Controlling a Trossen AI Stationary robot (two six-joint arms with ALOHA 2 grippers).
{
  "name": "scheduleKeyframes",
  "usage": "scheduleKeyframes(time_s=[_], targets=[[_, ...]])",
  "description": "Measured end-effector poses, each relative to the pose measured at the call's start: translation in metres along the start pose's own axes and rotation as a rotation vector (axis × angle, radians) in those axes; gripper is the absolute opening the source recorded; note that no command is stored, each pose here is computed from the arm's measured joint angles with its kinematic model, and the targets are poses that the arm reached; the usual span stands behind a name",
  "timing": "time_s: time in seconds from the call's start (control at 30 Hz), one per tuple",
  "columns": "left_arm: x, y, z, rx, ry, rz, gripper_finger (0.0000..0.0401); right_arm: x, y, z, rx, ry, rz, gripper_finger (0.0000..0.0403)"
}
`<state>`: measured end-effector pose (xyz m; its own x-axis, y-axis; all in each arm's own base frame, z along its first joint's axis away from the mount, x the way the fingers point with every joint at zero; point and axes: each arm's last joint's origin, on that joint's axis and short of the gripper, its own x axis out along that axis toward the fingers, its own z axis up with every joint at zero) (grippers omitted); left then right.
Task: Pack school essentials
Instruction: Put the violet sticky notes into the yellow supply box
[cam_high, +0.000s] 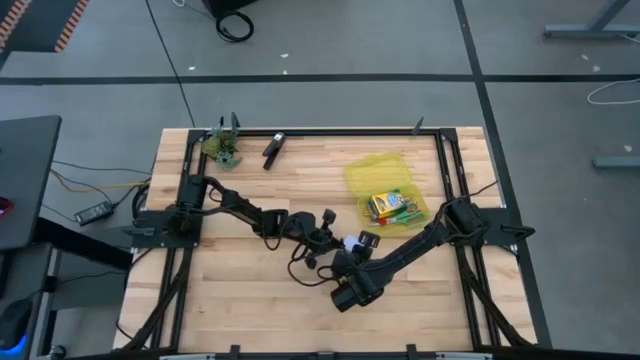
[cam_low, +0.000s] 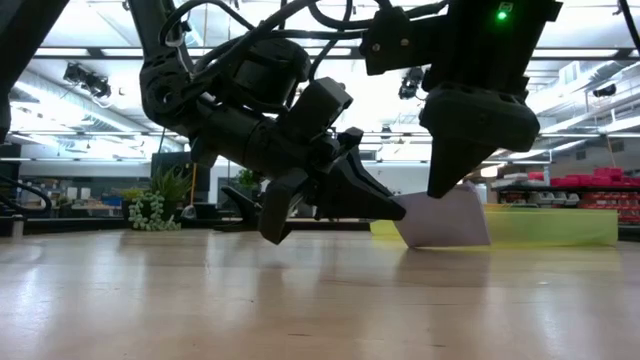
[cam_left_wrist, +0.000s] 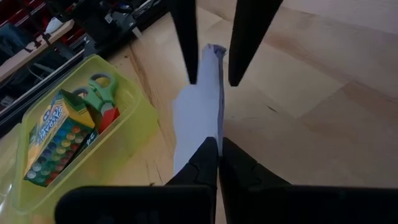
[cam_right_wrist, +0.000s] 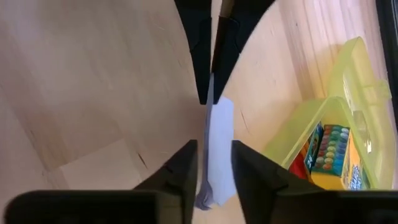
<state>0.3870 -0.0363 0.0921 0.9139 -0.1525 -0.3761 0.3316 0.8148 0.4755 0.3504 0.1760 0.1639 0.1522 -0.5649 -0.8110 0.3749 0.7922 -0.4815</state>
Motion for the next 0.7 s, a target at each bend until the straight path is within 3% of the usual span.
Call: scheduleKeyframes(time_s=[0.13, 0.27, 0.43, 0.7], targets=[[0.001, 0.003, 0.000, -0.013, 0.020, 0.028, 0.0007, -0.009, -0.001, -0.008, 0.002, -0.012, -0.037, 0.0138], [0.006, 0.013, 0.004, -0.041, 0.032, 0.049, 0.0006, -0.034, -0.007, -0.020, 0.027, -0.118, -0.066, 0.0156], [0.012, 0.025, 0.011, -0.052, 0.055, 0.048, 0.0007, -0.064, -0.026, -0.028, 0.071, -0.199, -0.029, 0.0149], [0.024, 0.029, 0.033, -0.106, 0.148, -0.059, 0.0004, -0.096, -0.078, -0.054, 0.227, -0.361, 0.016, 0.0130]])
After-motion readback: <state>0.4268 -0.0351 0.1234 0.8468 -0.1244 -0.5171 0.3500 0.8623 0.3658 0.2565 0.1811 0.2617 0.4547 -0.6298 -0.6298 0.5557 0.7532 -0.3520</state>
